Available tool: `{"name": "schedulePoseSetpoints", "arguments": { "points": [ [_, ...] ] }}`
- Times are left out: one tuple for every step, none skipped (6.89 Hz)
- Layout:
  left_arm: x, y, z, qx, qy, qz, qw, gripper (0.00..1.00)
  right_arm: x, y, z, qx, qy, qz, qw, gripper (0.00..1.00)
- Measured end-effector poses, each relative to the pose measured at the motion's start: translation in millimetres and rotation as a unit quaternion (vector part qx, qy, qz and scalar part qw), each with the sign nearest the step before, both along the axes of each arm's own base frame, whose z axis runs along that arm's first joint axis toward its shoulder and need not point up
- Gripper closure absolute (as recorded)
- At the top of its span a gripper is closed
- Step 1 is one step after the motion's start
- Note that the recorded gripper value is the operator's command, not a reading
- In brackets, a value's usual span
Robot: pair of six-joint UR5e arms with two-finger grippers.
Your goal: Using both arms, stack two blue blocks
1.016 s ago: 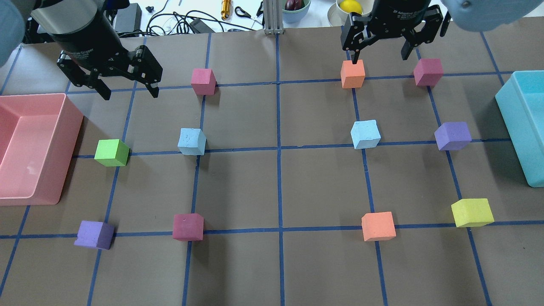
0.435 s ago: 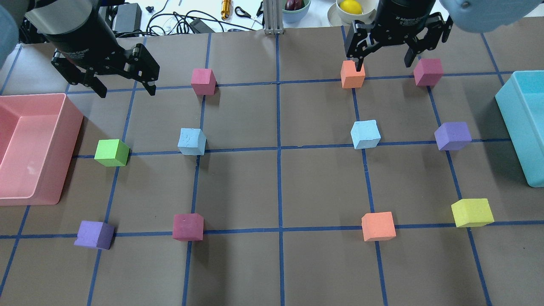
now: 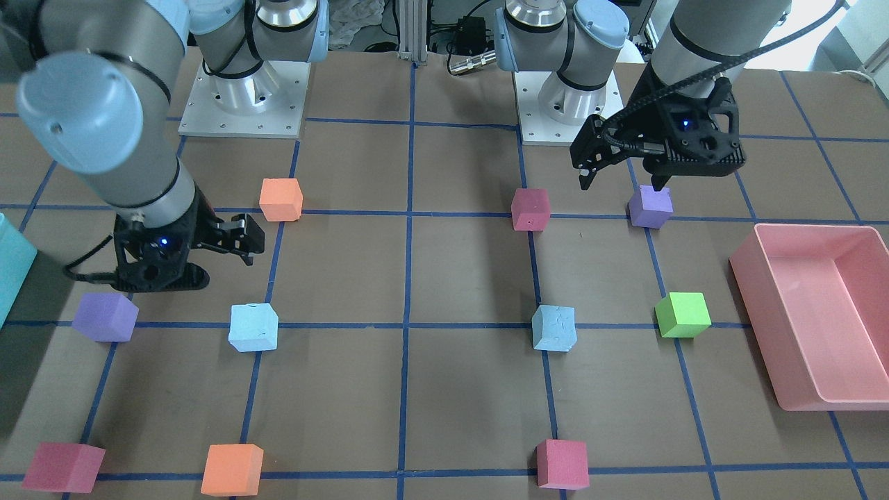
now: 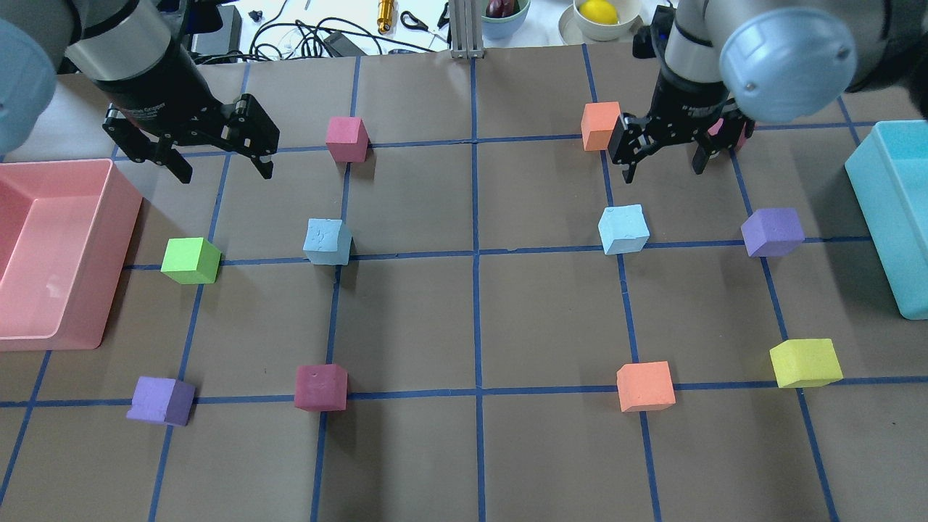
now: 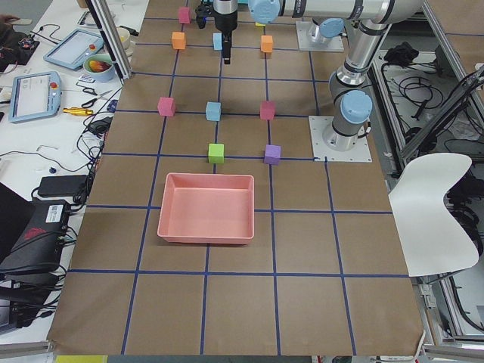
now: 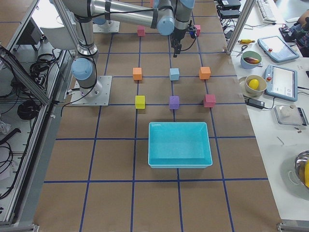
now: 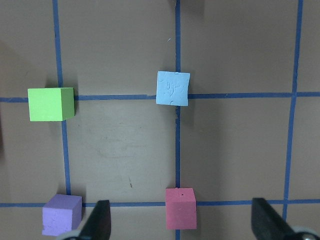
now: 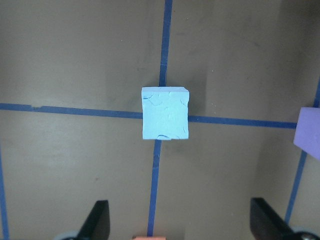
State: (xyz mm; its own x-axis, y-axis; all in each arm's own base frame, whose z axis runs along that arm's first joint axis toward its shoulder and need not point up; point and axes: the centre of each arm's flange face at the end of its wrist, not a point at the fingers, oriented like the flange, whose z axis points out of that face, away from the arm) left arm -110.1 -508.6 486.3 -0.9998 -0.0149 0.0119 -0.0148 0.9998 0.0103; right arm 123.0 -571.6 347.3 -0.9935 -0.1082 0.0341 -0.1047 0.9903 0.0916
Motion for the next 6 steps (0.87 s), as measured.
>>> {"name": "schedulePoseSetpoints", "arguments": {
  "points": [
    [0,-15,-23,-0.001,0.011,0.004,0.9999,0.0,-3,-6,-62,-0.009,-0.001,0.009,0.9999,0.0],
    [-2,-34,-56,-0.001,0.024,0.004,0.9997,0.0,-4,-6,-111,-0.007,-0.001,0.013,0.9999,0.17],
    [-2,-49,-94,0.0,0.029,0.002,0.9996,0.0,-4,-2,-143,-0.002,-0.002,0.018,0.9998,0.41],
    [-2,-58,-128,0.004,0.029,-0.001,0.9996,0.0,-4,1,-159,-0.003,-0.002,0.022,0.9998,0.74],
    [-2,-63,-155,0.014,0.029,-0.002,0.9995,0.0,-3,2,-163,-0.006,-0.003,0.022,0.9997,0.83],
    [-2,-68,-178,0.026,0.029,-0.005,0.9992,0.0,0,-1,-160,-0.012,-0.006,0.018,0.9998,0.81]
  ]
}}
